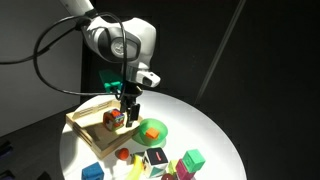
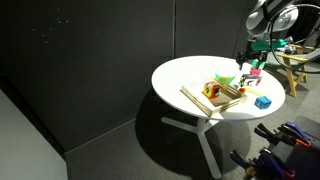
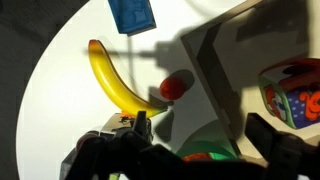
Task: Move the orange and white blocks onto the tray
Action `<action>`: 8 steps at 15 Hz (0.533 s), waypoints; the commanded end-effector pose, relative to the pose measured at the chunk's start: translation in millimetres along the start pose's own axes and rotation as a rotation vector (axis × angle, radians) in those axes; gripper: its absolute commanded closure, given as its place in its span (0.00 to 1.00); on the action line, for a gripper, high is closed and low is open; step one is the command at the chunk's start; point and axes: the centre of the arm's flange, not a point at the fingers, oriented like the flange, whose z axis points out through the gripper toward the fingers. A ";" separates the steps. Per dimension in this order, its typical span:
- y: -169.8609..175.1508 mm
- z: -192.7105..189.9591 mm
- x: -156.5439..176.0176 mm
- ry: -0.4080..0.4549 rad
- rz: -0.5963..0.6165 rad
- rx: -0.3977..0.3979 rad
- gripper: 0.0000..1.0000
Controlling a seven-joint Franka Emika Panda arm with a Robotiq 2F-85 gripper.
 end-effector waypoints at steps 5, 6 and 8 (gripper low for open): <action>58.5 -3.7 3.6 0.007 -0.022 0.004 0.00; 65.5 -1.6 5.9 0.014 -0.040 0.005 0.00; 77.6 1.8 11.2 0.024 -0.070 0.013 0.00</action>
